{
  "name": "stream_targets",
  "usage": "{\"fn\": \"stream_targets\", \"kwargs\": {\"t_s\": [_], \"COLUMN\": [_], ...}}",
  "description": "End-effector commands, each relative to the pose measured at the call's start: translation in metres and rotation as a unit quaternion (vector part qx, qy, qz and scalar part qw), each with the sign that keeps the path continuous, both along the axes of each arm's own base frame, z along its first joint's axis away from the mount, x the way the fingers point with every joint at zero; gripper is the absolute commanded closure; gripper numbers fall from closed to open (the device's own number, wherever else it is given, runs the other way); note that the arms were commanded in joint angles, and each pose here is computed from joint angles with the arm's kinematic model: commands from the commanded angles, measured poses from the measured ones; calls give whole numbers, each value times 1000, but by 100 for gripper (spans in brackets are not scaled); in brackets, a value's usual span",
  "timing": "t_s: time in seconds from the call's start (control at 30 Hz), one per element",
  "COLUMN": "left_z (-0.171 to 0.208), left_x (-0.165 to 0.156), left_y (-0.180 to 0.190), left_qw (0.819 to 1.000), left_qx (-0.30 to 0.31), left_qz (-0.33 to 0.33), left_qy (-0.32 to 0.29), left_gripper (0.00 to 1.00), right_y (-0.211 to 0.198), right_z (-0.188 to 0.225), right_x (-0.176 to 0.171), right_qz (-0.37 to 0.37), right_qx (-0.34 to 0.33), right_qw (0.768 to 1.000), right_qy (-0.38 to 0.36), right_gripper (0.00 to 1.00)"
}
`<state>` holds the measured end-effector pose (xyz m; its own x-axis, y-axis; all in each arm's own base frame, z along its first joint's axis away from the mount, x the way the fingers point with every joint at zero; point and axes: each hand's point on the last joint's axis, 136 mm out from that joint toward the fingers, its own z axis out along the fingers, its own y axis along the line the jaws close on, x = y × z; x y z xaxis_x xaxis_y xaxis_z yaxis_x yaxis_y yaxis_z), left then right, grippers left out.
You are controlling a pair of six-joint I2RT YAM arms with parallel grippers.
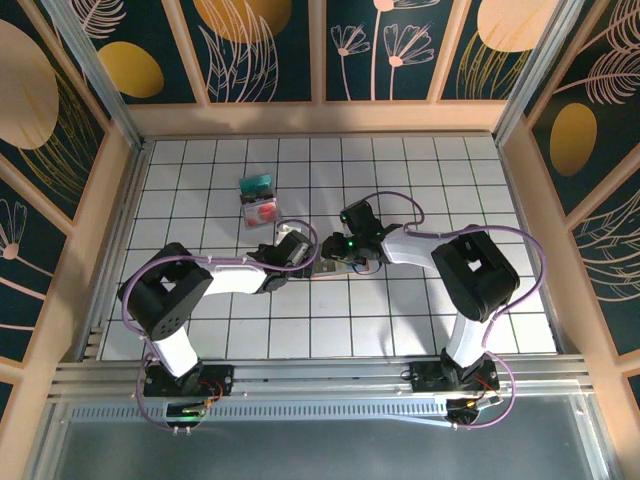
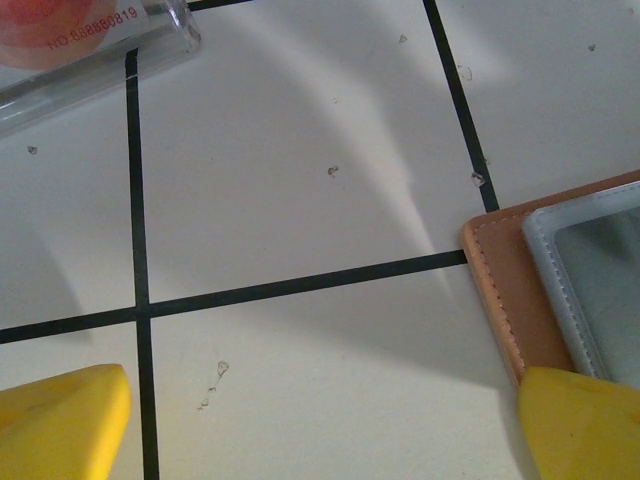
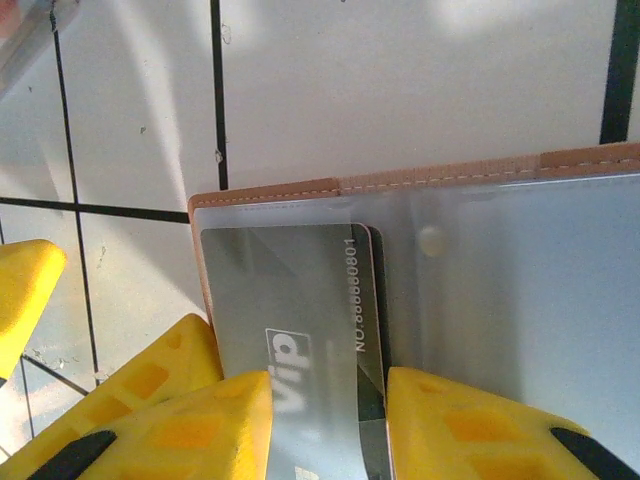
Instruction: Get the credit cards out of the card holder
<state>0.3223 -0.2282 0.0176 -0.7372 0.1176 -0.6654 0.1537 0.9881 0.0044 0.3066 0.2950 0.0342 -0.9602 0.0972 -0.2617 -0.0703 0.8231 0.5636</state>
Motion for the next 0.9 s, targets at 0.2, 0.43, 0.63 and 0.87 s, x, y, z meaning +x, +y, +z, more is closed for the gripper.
{"fn": "stream_targets", "kwargs": {"t_s": [0.2, 0.43, 0.63, 0.87], "left_z": [-15, -16, -17, -15], "left_x": [-5, -6, -7, -7], "left_y": [10, 13, 13, 13], "left_qw": [999, 999, 999, 999], "left_qx": [38, 44, 44, 41], "left_qz": [-3, -2, -3, -4], "left_qy": [23, 24, 26, 25], "left_gripper": [1, 1, 1, 1], "right_y": [7, 14, 16, 15], "right_z": [0, 18, 29, 27], "right_x": [-9, -13, -18, -20], "right_qz": [19, 37, 50, 52], "right_qx": [26, 84, 123, 126], "right_qw": [999, 996, 991, 990], "right_qy": [3, -7, -16, -18], "right_gripper": [66, 72, 74, 74]}}
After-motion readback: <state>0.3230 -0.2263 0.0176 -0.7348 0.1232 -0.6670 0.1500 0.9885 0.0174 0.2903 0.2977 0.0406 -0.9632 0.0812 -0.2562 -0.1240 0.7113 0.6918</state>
